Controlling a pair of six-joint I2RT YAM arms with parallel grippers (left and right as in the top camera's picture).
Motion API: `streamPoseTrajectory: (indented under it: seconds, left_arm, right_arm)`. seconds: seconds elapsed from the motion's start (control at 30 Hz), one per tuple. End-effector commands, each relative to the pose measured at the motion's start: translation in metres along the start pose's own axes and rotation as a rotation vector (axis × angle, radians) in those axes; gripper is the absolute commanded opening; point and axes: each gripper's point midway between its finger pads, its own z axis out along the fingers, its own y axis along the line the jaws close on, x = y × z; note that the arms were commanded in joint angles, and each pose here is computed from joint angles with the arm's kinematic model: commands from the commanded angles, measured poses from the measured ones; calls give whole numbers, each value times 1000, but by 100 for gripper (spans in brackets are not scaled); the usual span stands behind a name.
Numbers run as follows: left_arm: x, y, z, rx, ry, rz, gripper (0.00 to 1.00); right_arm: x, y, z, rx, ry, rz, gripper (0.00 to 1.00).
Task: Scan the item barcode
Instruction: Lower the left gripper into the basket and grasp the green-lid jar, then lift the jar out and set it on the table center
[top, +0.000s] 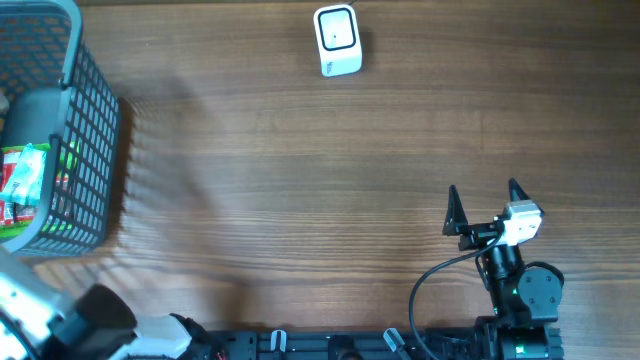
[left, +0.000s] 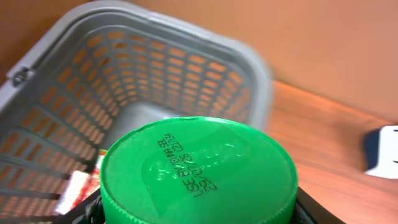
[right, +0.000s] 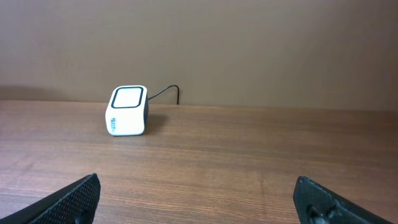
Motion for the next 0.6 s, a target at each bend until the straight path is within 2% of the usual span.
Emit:
streamPoseTrajectory:
  seconds: [0.0,0.23,0.37,0.57]
  left_arm:
    - [-9,-61,-42,130,-74,5,56]
    - [31,-153,-61,328,53,121,57]
    - [74,-204,-64,458,225,195,57]
    - [127,-255,-60,583,423,295,58]
  right_arm:
    - [-1,1,0,-2,-7,-11,100]
    - [-1,1,0,-2,-7,-11,100]
    - [-1,1,0,-2,-7,-10,100]
    - [-1,1,0,-2,-7,-11,100]
